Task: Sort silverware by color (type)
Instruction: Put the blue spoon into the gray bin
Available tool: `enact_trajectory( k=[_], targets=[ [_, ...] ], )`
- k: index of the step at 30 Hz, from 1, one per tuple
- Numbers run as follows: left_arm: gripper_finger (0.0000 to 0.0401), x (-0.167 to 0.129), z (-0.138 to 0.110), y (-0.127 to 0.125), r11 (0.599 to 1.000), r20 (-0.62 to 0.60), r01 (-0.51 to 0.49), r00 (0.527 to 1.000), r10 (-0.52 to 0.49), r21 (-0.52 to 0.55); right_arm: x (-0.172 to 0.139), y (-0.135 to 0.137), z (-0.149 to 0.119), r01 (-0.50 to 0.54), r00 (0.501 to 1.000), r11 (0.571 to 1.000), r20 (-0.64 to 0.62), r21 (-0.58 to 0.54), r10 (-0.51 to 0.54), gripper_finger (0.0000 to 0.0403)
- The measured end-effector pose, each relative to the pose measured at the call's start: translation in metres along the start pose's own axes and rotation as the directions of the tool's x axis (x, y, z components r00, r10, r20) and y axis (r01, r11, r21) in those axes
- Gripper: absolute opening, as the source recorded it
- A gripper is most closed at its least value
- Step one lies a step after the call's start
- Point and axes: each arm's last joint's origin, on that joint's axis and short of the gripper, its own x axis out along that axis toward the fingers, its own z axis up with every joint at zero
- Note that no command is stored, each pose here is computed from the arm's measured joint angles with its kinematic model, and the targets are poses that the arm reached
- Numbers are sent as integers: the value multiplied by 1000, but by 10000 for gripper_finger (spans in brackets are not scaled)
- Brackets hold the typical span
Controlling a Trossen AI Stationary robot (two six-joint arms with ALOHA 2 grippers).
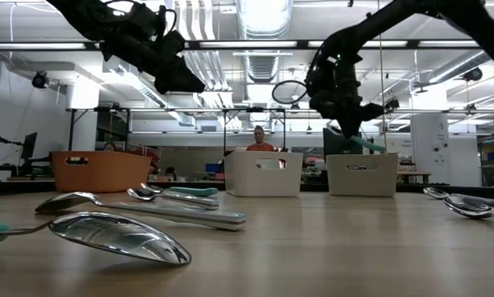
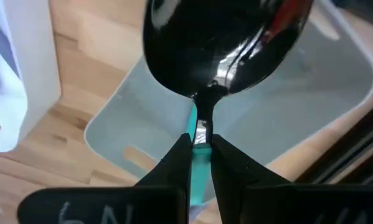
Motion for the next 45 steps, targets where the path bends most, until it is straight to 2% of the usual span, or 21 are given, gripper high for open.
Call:
enact_trajectory(
  k=[8, 16, 20, 28, 45],
  targets=[
    [102, 0, 0, 0, 1000, -3, -2, 1000, 2, 11, 18, -2, 19, -42, 995, 996, -87, 73, 48, 29],
    [102, 0, -2, 0, 1000, -16, 1, 1000, -1, 30, 25, -3, 23, -34, 993, 993, -104, 117, 46, 29],
    [102, 0, -3, 0, 999, -19, 2, 1000, -1, 40, 27, -5, 24, 15, 995, 992, -99, 123, -3, 29],
    [102, 0, -4, 0, 999, -20, 2, 1000, -1, 43, 27, -5, 24, 50, 995, 988, -90, 144, -38, 29],
    [102, 1, -4, 0, 999, -15, 1, 1000, 0, 45, 28, -3, 25, 92, 994, 985, -68, 145, -83, 29]
  ],
)
